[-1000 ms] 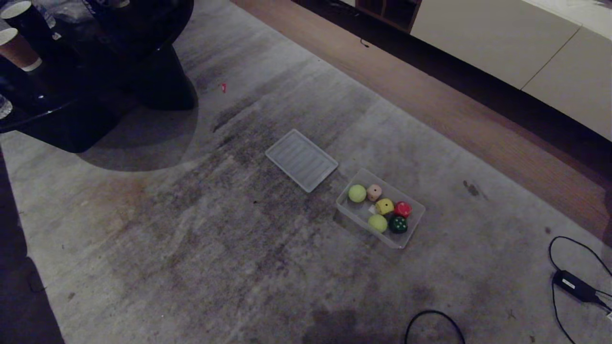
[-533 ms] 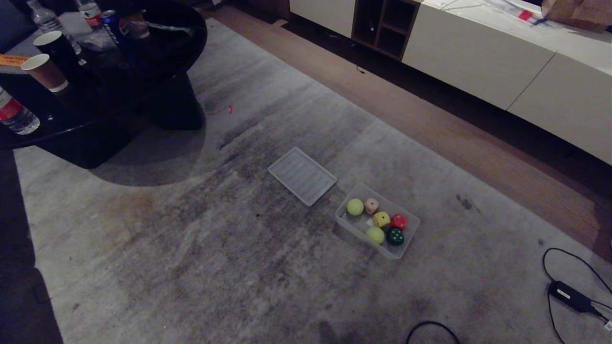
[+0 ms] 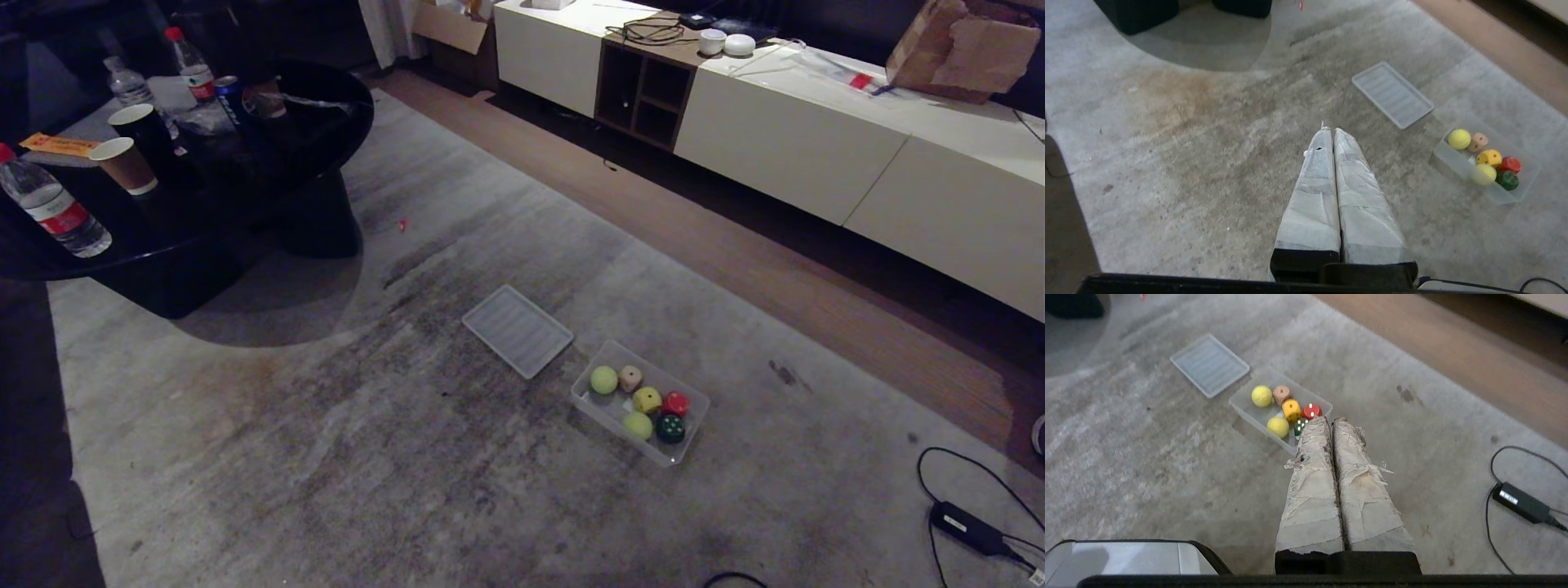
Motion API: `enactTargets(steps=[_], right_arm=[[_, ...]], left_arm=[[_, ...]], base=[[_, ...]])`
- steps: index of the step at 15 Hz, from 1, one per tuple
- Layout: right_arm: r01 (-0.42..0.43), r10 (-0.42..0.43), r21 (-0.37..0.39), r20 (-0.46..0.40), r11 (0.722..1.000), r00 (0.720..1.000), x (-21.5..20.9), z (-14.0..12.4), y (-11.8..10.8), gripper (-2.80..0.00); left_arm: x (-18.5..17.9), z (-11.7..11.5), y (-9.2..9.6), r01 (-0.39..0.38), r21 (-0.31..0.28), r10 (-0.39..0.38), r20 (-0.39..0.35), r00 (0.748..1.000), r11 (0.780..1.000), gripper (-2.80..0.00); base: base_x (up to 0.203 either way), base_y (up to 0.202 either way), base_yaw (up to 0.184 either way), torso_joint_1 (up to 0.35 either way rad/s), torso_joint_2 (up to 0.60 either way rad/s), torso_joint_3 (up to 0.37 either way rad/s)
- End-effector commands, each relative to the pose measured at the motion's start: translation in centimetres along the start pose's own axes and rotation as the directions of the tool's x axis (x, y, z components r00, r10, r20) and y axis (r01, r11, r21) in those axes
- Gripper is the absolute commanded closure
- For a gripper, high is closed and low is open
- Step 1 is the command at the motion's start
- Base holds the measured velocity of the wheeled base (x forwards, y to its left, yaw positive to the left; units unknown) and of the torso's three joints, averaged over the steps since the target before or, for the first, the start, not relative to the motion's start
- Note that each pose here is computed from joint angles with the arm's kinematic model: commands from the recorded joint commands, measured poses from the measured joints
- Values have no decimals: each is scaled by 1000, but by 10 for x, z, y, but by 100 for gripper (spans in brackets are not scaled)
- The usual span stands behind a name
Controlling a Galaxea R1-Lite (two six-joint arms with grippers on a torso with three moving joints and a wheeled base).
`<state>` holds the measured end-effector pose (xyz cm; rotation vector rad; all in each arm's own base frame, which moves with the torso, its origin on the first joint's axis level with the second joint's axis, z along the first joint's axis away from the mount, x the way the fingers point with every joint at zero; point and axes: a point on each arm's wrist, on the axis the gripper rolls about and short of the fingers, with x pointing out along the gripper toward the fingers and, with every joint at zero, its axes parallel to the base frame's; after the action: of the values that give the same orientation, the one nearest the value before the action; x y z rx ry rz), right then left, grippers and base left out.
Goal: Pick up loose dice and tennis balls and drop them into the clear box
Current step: Close the lid
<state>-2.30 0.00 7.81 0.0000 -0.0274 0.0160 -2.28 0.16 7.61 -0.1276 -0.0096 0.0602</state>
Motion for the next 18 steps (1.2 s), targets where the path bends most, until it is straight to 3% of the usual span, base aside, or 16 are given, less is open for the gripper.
enactTargets(steps=[1,8,11,18], right_arm=[[-1,1,0,-11,1000,1000,1,-3,0,0],[5,-5,5,-15,1000,1000,1,-3,0,0],[4,-4,5,-9,1000,1000,1,-3,0,0],[0,0,6,-10,1000,1000,1,-3,0,0]], left_arm=[[0,0,0,-1,-1,1,-3,1000,1000,0],[0,0,0,-1,2,1,-3,1000,1000,0],[0,-1,0,0,6,0,-4,1000,1000,0],[0,-1,0,0,7,0,-4,1000,1000,0]], base=[[0,0,0,2,7,204],[0,0,0,3,-7,130],[0,-3,31,24,-239,-214],[0,-8,145,120,-339,-213]])
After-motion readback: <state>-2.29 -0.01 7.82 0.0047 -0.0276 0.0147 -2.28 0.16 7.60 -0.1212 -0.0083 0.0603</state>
